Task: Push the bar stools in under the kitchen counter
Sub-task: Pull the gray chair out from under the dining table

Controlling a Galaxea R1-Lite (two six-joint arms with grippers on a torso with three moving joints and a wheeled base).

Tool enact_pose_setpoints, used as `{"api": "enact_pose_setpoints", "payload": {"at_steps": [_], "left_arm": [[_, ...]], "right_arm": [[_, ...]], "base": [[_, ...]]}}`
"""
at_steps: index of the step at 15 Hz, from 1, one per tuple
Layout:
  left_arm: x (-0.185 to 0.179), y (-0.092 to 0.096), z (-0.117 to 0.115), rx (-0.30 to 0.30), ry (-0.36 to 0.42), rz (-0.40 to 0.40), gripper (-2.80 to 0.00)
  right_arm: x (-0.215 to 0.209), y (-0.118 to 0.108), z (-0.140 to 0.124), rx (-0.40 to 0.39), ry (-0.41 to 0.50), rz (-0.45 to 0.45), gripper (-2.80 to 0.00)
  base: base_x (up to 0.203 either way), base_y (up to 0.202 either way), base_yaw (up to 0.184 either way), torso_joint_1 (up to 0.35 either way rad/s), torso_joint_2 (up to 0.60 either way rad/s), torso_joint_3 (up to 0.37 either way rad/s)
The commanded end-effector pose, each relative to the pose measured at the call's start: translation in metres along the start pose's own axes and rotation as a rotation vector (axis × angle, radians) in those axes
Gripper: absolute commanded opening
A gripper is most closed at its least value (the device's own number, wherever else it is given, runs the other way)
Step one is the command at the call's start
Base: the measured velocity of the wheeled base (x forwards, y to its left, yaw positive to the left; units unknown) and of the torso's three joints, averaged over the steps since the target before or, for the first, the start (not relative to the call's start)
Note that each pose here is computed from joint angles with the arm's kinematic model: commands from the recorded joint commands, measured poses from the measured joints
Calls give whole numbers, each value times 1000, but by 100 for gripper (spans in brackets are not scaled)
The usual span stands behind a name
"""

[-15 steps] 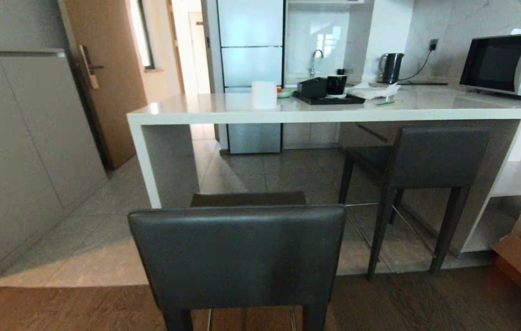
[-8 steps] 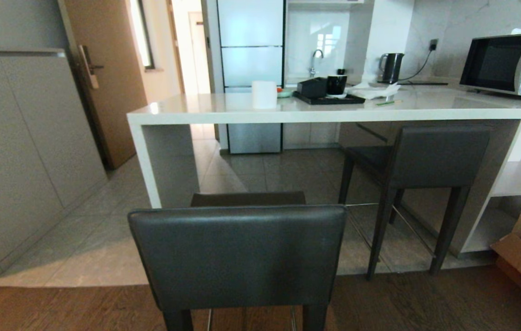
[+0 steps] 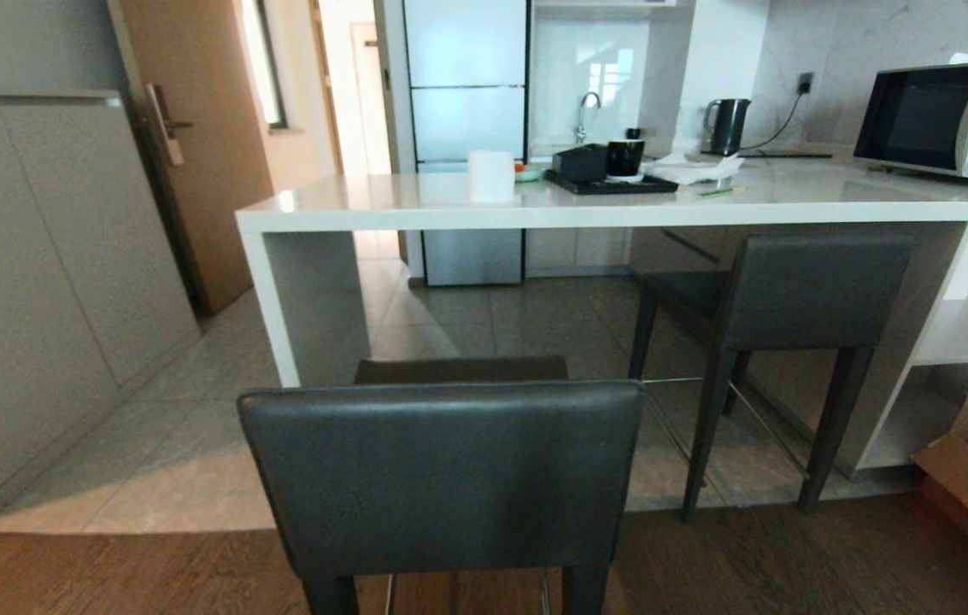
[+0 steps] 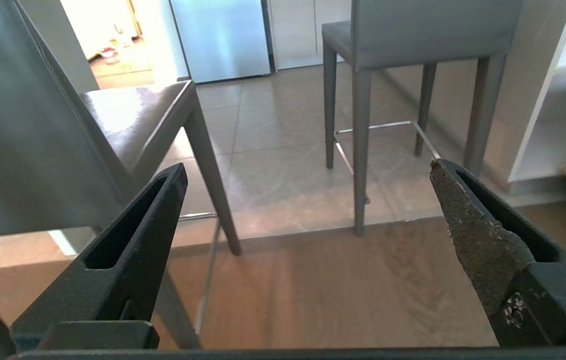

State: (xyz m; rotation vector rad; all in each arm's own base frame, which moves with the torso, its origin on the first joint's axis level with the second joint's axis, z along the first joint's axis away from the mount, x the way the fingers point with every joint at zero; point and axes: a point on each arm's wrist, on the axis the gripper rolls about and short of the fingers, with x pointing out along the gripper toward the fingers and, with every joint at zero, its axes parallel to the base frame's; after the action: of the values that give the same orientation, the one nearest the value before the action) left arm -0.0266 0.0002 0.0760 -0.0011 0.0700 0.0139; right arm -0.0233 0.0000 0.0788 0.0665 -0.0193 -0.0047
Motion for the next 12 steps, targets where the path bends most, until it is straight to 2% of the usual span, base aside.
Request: {"api": "enact_pose_setpoints", "payload": {"at_steps": [1,4,5,10,12], "left_arm": [[0,0,0,0,-2,-1,0],[0,0,0,12,-2,3,0],[0,0,0,11,-2,2,0],[0,0,0,4,-2,3,0],[0,0,0,-5,-4,6,0]], "right_arm": [[0,0,0,-30,-6,0,0],[1,1,-5,-268,17,64,0],[1,1,-5,-281,18,76,0],[1,0,-6,-157,27,35,0],[1,0,-6,-143,27,28,0]], "base": [[0,0,0,0,0,0],[0,0,0,0,0,0],[0,0,0,0,0,0],[0,0,0,0,0,0],[0,0,0,0,0,0]]}}
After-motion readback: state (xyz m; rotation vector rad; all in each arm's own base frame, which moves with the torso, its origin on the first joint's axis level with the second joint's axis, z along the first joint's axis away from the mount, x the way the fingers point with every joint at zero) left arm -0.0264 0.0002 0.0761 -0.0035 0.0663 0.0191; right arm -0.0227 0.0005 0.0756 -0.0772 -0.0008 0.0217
